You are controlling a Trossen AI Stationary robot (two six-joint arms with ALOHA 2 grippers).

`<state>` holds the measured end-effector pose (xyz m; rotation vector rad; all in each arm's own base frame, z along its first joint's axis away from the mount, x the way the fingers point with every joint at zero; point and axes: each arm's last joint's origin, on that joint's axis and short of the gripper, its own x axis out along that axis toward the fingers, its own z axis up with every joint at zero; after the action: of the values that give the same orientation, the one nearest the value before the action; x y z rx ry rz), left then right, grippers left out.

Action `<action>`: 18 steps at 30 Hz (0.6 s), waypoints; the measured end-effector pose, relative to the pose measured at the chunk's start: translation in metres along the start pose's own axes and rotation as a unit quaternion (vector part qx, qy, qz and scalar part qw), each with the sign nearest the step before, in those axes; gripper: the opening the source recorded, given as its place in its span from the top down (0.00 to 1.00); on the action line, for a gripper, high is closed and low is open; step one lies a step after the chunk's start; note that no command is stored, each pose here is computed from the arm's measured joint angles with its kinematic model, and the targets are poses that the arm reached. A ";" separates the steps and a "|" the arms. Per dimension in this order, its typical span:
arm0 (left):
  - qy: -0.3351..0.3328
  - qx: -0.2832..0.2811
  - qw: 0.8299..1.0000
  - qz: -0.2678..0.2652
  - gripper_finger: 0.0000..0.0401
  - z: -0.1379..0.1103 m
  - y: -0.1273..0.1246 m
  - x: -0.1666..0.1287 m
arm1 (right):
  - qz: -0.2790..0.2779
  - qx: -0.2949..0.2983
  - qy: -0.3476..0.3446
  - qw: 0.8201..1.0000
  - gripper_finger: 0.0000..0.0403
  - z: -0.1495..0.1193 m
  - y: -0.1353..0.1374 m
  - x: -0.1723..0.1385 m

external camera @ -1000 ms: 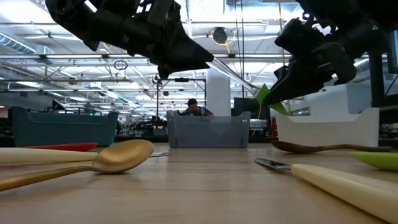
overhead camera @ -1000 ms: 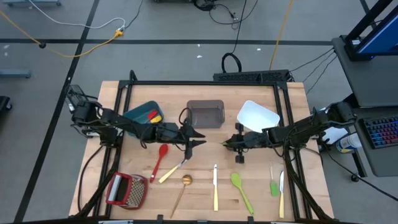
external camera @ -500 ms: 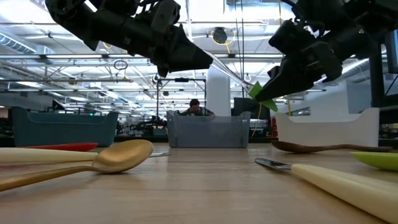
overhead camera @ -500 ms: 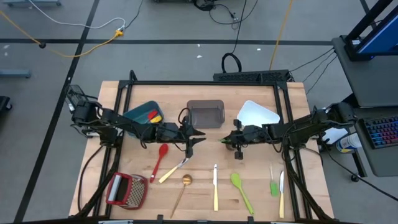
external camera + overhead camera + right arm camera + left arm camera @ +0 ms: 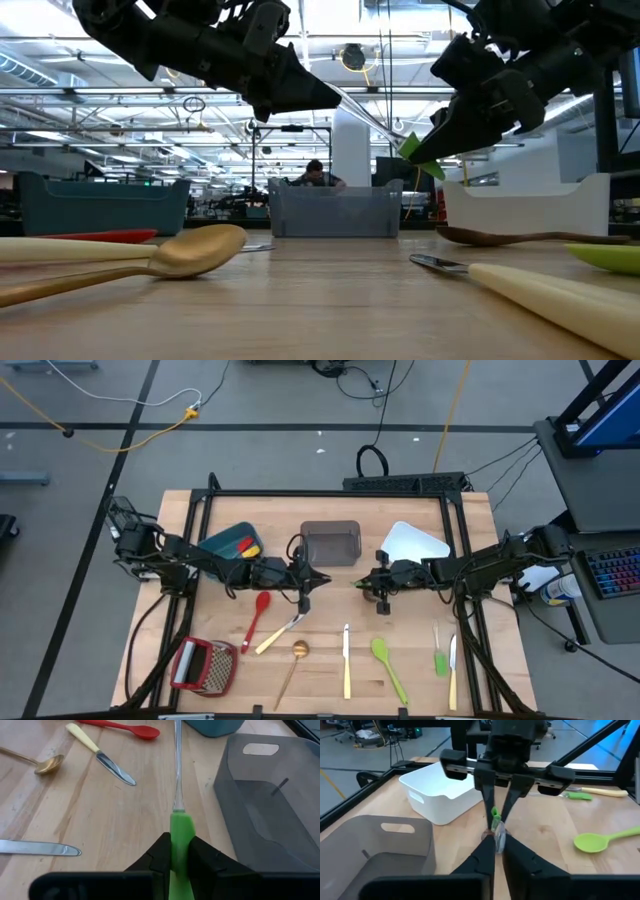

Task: Pick & Place Kitchen Items
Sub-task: Put the left green spatula into the blue bin

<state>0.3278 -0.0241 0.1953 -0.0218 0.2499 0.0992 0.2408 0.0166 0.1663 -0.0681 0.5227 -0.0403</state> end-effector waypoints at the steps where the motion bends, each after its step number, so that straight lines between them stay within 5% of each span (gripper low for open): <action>1: 0.000 0.000 1.000 0.001 0.89 0.000 0.000 0.000 | 0.000 0.000 0.000 1.000 0.91 0.000 0.000 0.000; 11: -0.022 0.029 0.999 0.001 0.75 0.004 0.000 0.000 | 0.000 0.012 0.000 1.000 0.91 0.000 0.000 0.000; 18: -0.022 0.032 0.999 0.001 0.83 0.004 0.000 0.000 | 0.000 0.015 0.000 1.000 0.90 0.000 0.000 0.000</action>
<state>0.3287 -0.0241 0.1994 0.0437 0.2096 0.0936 0.2408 0.0167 0.1663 -0.0390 0.5218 -0.0477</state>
